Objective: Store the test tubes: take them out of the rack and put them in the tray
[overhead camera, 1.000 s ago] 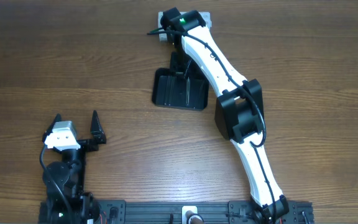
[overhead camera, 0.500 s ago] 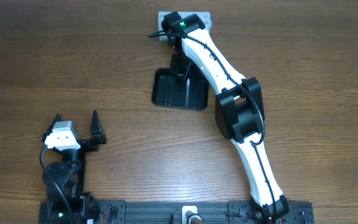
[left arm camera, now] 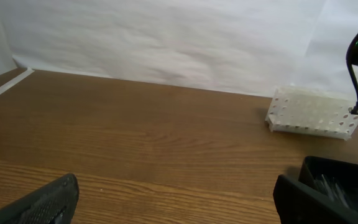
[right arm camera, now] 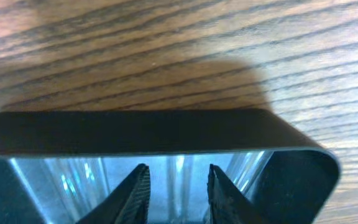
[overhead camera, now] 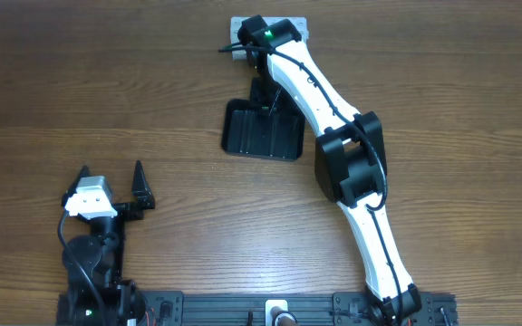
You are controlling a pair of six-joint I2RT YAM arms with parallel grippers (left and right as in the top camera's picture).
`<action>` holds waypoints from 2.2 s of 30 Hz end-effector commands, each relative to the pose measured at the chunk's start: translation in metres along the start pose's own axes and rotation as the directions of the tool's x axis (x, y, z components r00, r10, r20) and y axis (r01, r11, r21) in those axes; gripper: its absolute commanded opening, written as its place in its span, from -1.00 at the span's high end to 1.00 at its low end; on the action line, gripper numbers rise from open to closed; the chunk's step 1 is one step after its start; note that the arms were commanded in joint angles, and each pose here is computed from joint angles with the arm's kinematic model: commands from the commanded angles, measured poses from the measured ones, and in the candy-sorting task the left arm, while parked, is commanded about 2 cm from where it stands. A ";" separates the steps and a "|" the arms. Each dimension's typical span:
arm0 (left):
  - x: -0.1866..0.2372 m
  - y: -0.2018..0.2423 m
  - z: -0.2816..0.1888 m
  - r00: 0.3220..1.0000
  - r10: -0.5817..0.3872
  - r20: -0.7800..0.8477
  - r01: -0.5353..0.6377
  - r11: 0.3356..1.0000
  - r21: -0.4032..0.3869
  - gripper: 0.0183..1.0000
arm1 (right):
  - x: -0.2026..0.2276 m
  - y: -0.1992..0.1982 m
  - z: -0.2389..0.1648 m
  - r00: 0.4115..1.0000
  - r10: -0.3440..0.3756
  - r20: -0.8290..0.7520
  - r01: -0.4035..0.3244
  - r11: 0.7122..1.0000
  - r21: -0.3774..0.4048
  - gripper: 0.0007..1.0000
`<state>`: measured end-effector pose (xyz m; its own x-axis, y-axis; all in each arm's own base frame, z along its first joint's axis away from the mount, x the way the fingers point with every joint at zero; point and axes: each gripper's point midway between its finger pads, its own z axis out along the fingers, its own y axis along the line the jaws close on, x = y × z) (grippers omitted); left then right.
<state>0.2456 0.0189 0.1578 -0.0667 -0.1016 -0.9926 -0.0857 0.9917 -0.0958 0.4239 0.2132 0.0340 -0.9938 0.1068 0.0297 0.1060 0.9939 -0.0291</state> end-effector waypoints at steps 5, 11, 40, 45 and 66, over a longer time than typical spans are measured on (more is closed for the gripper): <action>0.001 -0.001 0.000 1.000 0.011 0.000 -0.011 1.000 0.006 -0.99 | -0.009 -0.034 -0.146 0.952 -0.119 0.283 0.145 0.987 -0.072 -0.01; 0.001 -0.001 0.000 1.000 0.011 0.000 -0.011 1.000 0.006 -1.00 | 0.000 -0.087 -0.217 0.883 -0.201 0.424 0.202 0.978 0.044 -0.62; 0.001 -0.001 0.000 1.000 0.011 0.000 -0.011 1.000 0.006 -0.99 | 0.132 -0.247 -0.233 0.479 0.019 0.878 -0.049 0.999 0.005 -0.98; 0.001 -0.001 0.000 1.000 0.011 0.000 -0.011 1.000 0.006 -0.99 | 0.110 -0.260 -0.217 0.195 0.084 0.977 -0.103 0.993 -0.064 -0.98; 0.001 -0.001 0.000 1.000 0.011 0.000 -0.011 1.000 0.006 -0.99 | 0.129 -0.270 -0.164 -0.174 0.135 0.975 -0.102 0.983 -0.155 -0.99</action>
<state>0.2456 0.0189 0.1577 -0.0671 -0.1016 -0.9926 -0.0857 0.9917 -0.0958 0.2787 -0.0359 0.2131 0.1548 0.0975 -0.9831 0.2054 0.9702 0.1286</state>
